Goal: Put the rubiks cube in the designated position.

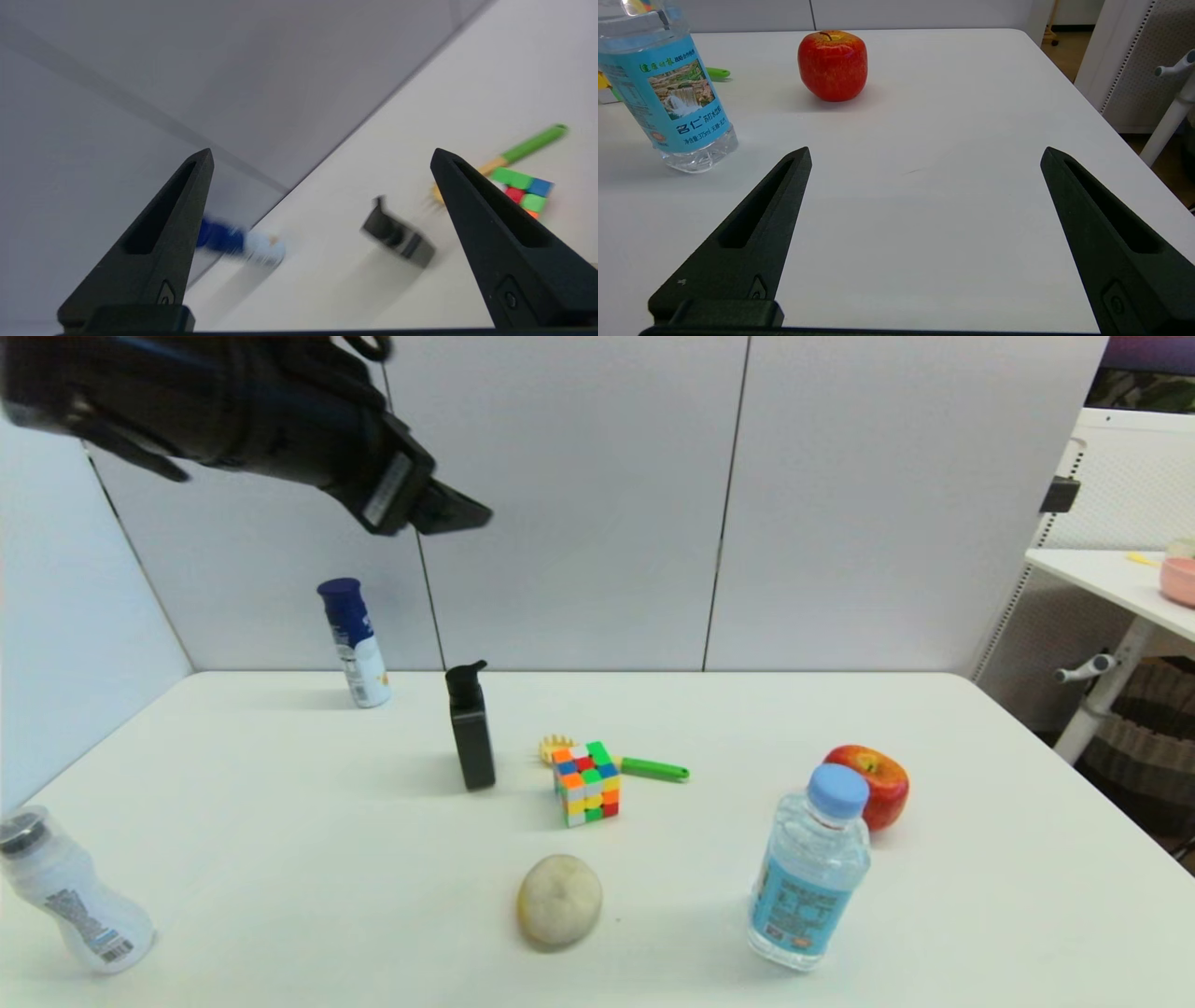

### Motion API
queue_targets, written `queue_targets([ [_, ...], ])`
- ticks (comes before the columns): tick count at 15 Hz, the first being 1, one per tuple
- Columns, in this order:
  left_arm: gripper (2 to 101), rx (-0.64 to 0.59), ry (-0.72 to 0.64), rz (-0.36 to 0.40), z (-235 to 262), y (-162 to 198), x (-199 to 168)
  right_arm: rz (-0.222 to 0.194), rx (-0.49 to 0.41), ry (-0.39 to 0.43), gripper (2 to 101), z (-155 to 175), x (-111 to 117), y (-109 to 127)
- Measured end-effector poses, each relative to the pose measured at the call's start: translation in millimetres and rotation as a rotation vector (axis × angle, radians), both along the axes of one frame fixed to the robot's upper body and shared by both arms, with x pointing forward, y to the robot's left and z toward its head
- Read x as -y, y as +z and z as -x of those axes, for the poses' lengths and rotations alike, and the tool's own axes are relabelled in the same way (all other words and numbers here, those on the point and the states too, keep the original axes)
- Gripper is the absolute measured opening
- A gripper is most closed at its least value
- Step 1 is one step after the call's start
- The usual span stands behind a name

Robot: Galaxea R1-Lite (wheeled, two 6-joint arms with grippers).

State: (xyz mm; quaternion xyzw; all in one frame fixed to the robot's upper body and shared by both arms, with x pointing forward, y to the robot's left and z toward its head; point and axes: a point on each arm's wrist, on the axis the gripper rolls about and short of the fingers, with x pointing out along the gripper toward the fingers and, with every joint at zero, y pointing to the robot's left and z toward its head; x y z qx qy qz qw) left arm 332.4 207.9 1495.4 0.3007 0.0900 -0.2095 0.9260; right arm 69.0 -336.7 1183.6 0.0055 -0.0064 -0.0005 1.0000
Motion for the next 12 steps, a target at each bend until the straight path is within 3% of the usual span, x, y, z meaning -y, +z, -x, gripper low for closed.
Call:
queue_targets([
  [2,95.1,0.013,0.093,0.062,19.2,4.9,-38.8,0.0,0.0,0.001,97.3,0.0,0.0,0.0],
  [5,96.0,-0.022,0.131,0.135,40.1,-16.2,-79.2,0.0,0.0,0.001,97.3,0.0,0.0,0.0],
  [12,97.0,-0.025,0.328,0.293,160.6,-121.5,-117.9,0.0,0.0,0.001,97.3,0.0,0.0,0.0],
])
